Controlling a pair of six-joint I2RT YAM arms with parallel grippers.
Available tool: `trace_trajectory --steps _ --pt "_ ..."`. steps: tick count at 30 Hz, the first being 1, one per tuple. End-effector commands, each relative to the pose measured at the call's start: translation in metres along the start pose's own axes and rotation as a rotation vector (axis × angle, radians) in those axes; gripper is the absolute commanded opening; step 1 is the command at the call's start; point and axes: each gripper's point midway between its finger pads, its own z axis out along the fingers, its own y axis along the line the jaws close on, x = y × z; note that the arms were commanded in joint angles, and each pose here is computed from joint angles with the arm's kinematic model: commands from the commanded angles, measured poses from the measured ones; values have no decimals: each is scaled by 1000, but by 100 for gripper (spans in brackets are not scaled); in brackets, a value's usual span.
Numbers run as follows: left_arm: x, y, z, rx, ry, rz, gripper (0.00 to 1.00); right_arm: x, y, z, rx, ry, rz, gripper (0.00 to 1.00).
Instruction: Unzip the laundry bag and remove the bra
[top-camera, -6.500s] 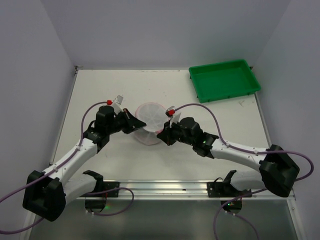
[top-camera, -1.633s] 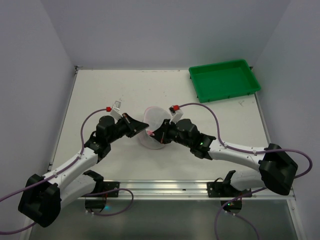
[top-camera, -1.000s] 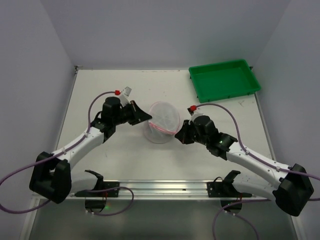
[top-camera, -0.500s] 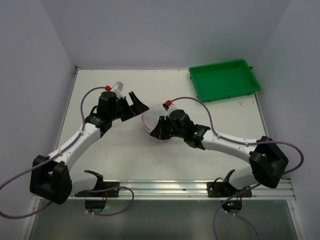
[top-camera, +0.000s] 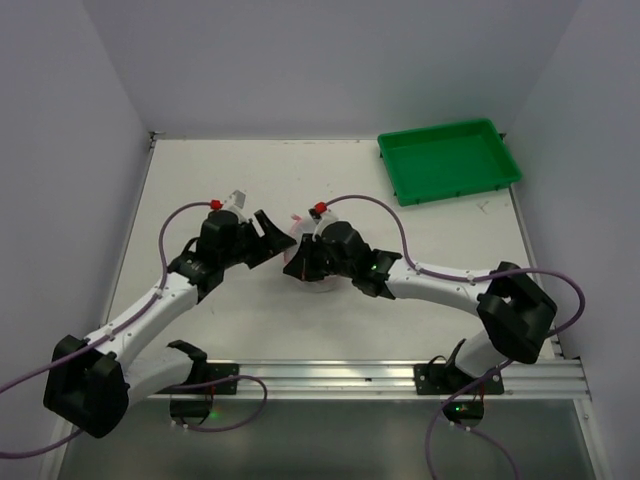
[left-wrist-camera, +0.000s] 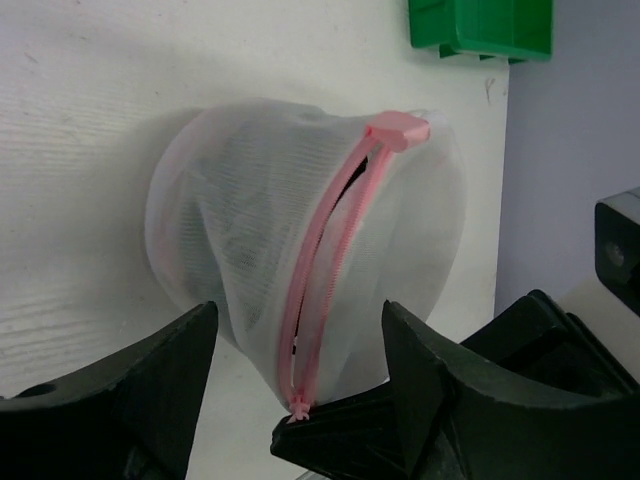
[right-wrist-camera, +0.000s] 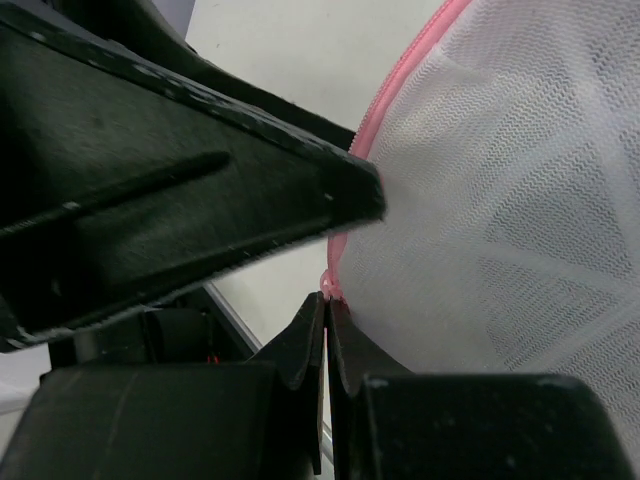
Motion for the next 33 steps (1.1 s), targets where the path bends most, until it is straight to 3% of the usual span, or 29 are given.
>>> trace_trajectory --steps 1,3,6,7,10,15,19,26,29,31,32,33 --pt "5 -21 9 69 11 -3 68 -24 19 2 -37 -80 -12 0" --pt "10 -25 12 79 25 6 61 -23 18 1 -30 -80 -22 0" --pt "10 -23 14 72 18 11 41 -23 14 -1 -16 -84 -29 0" --pt "11 -22 15 67 17 14 25 -22 13 -2 -14 -80 -34 0" --pt "9 -15 17 31 8 25 0 -17 7 -9 8 -64 -52 0" --pt "0 -15 19 3 -8 72 0 -7 -39 -40 171 -58 -164 0" --pt "-4 -16 22 4 -1 96 0 4 -101 -73 319 -15 -150 0" --pt "-9 -24 32 50 80 206 0 -9 -150 -116 453 -35 -129 0" --pt "-20 -27 38 61 108 257 0 -8 -140 -109 384 -19 -138 0" --pt "-33 -33 46 65 103 280 3 -2 -115 -93 237 15 -113 0" --pt "-41 -33 49 62 94 280 7 -8 -101 -85 176 -7 -89 0" --pt "-55 -44 51 76 71 296 21 -9 -92 -79 138 -4 -72 0"
